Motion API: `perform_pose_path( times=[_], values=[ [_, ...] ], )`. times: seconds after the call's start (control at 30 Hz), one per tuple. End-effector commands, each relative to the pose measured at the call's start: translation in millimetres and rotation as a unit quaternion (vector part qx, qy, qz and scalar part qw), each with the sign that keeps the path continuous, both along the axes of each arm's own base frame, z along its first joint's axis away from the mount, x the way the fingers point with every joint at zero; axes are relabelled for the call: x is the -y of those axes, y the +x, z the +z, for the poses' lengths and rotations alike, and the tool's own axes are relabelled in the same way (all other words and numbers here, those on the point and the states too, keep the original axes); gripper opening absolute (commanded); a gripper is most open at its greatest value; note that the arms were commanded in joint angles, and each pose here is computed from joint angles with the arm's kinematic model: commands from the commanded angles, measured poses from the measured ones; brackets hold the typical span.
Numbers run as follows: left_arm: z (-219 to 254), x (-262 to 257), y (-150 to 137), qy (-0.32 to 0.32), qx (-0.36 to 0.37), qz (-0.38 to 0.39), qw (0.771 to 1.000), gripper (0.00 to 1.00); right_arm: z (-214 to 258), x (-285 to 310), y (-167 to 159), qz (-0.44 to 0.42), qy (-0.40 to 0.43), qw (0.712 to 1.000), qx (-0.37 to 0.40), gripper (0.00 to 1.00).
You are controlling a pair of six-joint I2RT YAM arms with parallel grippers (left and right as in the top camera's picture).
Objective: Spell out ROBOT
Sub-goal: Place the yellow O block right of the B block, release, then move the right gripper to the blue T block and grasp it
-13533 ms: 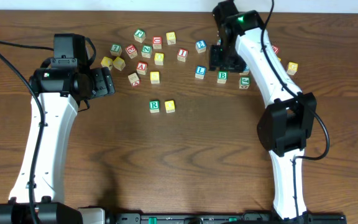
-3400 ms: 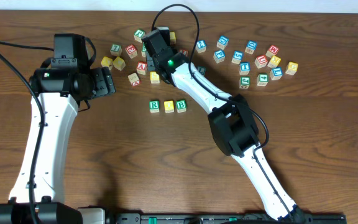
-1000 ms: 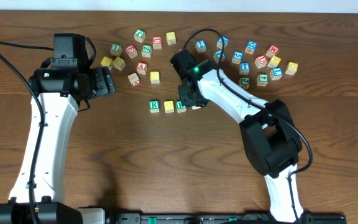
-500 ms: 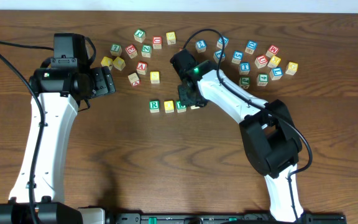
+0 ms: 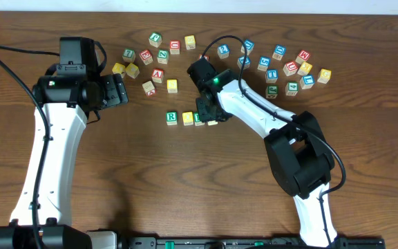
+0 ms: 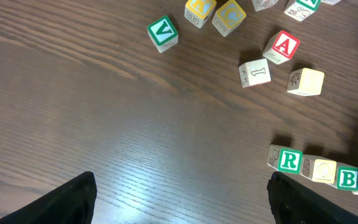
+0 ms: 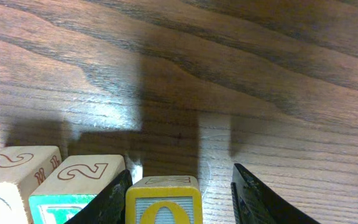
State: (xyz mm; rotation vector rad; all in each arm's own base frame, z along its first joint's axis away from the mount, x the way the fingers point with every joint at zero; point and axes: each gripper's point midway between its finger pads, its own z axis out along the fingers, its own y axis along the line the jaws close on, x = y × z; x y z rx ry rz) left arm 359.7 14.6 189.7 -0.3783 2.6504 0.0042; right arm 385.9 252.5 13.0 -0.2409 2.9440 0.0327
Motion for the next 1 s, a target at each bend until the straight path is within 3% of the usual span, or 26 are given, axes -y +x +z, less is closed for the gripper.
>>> perform_pose_path(
  times=[0.0, 0.27, 0.43, 0.5, 0.6, 0.73, 0.97],
  values=[
    [1.3, -4.1, 2.4, 0.003, 0.002, 0.011, 1.000, 0.87, 1.5, -1.7, -1.2, 0.000, 0.003, 1.000, -0.002, 0.45],
    [1.4, -4.1, 2.5, 0.003, 0.002, 0.011, 1.000, 0.87, 3.1, 2.9, -1.8, 0.006, -0.002, 1.000, -0.006, 0.40],
    [1.6, -4.1, 3.0, 0.003, 0.004, 0.011, 1.000, 0.87, 4.3, 4.5, -3.7, 0.006, -0.004, 1.000, -0.009, 0.21],
    [1.9, -4.1, 3.2, 0.003, 0.004, 0.011, 1.000, 0.87, 4.3, 4.7, -3.7, 0.006, -0.005, 1.000, -0.010, 0.18],
    [1.9, -4.1, 3.5, 0.003, 0.005, 0.011, 1.000, 0.87, 4.2, 4.4, -3.2, 0.006, -0.004, 1.000, -0.009, 0.21],
    [2.1, -4.1, 4.0, 0.003, 0.006, 0.011, 1.000, 0.87, 5.1, 2.2, -0.1, 0.006, 0.000, 1.000, -0.002, 0.42],
    [2.1, -4.0, 4.0, 0.002, 0.006, 0.011, 1.000, 0.87, 8.6, 1.2, 5.4, 0.009, 0.005, 1.000, 0.006, 0.39]
  ],
)
